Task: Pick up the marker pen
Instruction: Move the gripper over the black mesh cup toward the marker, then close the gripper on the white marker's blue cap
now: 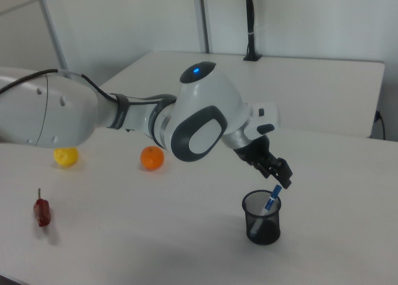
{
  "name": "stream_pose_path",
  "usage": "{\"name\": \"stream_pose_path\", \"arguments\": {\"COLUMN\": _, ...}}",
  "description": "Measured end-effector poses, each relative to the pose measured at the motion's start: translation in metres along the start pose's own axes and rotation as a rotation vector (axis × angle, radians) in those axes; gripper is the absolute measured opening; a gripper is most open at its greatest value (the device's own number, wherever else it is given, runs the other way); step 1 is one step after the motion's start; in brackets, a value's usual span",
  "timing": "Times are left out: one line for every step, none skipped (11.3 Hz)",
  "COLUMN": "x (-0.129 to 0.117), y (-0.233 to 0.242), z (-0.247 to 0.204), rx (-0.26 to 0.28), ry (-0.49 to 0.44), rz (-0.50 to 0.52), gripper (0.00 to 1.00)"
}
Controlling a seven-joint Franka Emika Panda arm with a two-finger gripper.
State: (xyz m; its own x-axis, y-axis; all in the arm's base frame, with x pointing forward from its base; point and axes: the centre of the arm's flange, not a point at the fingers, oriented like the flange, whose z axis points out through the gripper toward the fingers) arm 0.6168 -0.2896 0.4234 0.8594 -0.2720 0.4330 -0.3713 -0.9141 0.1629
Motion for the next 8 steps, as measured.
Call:
{"name": "stream_pose_path", "arguments": {"x": -0.0039, "y": -0.0003, "z": 0.0049, "rx": -0.003, "ry": -0.001, "rz": -0.004, "gripper": 0.67}}
{"name": "stream_pose_path", "arguments": {"x": -0.0071, "y": -0.0007, "z": 0.0089, "rx": -0.006, "ry": -0.005, "rz": -0.01, "gripper": 0.64}}
{"name": "stream_pose_path", "arguments": {"x": -0.0103, "y": -0.0007, "z": 0.0124, "rx": -0.012, "ry": -0.012, "rz": -0.018, "gripper": 0.59}}
{"name": "stream_pose_path", "arguments": {"x": -0.0111, "y": -0.0004, "z": 0.0133, "rx": -0.013, "ry": -0.014, "rz": -0.02, "gripper": 0.59}}
{"name": "stream_pose_path", "arguments": {"x": -0.0114, "y": 0.0003, "z": 0.0138, "rx": -0.014, "ry": -0.015, "rz": -0.02, "gripper": 0.58}}
{"name": "stream_pose_path", "arguments": {"x": -0.0116, "y": 0.0015, "z": 0.014, "rx": -0.015, "ry": -0.016, "rz": -0.019, "gripper": 0.45}}
{"name": "stream_pose_path", "arguments": {"x": -0.0119, "y": 0.0032, "z": 0.0142, "rx": -0.016, "ry": -0.016, "rz": -0.017, "gripper": 0.3}}
{"name": "stream_pose_path", "arguments": {"x": -0.0121, "y": 0.0049, "z": 0.0144, "rx": -0.017, "ry": -0.017, "rz": -0.014, "gripper": 0.24}}
